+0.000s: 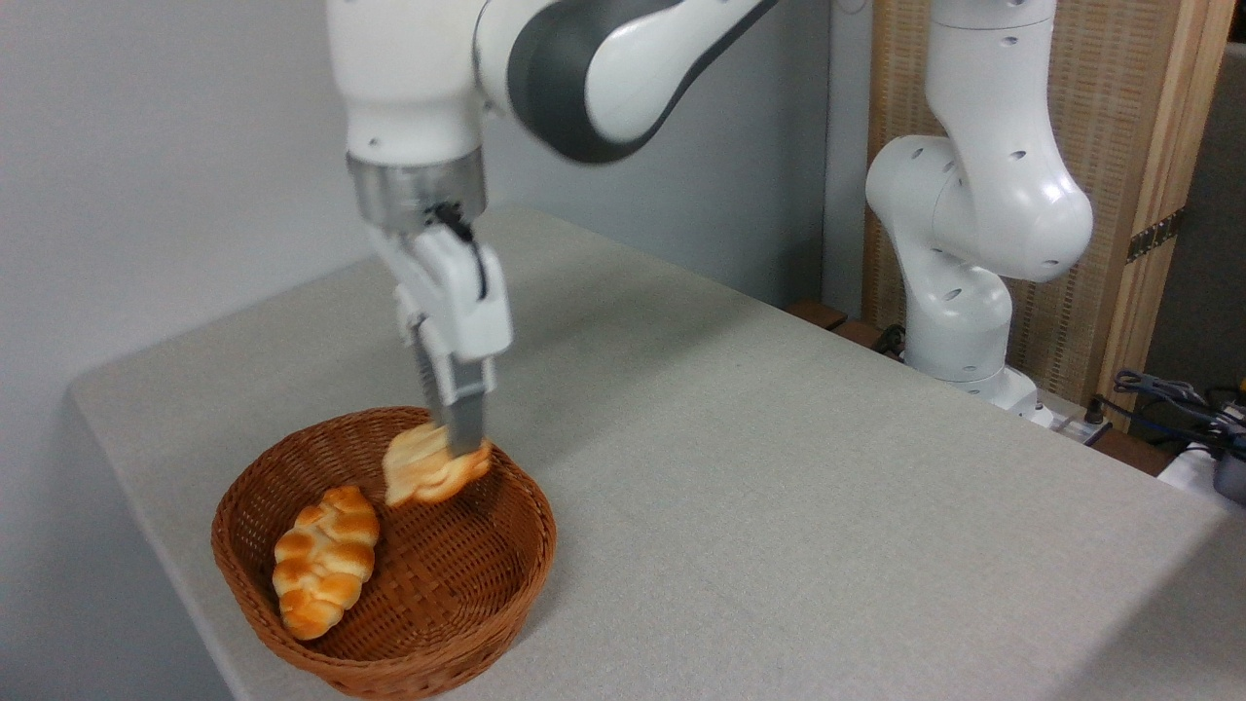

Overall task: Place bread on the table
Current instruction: 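Lift the bun out of the basket and carry it beside the basket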

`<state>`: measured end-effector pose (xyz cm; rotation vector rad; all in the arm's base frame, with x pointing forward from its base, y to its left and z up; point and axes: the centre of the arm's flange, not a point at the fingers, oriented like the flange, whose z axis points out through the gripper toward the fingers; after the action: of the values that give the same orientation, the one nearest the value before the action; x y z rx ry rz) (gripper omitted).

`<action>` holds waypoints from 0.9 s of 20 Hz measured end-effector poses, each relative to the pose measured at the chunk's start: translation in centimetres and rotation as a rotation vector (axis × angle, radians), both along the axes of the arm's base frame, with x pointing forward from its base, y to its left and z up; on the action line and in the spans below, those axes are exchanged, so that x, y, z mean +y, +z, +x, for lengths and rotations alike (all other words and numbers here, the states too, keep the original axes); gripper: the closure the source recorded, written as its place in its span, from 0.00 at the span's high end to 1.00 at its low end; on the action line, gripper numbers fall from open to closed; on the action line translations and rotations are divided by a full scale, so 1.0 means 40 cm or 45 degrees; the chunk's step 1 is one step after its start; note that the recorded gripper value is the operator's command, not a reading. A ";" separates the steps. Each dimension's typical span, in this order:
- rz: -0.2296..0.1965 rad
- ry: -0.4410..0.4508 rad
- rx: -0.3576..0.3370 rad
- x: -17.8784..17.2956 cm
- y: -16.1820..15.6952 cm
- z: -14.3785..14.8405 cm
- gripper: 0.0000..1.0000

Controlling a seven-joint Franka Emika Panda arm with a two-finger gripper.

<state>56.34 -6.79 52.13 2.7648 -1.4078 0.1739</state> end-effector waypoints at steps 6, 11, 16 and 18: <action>0.005 0.034 0.207 0.069 0.035 -0.085 0.34; 0.016 0.005 0.360 0.067 -0.011 -0.118 0.95; 0.024 -0.010 0.412 0.057 -0.063 -0.107 1.00; 0.028 -0.019 0.431 0.046 -0.084 -0.102 1.00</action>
<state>52.26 -4.93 48.78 2.6352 -1.3456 -0.2982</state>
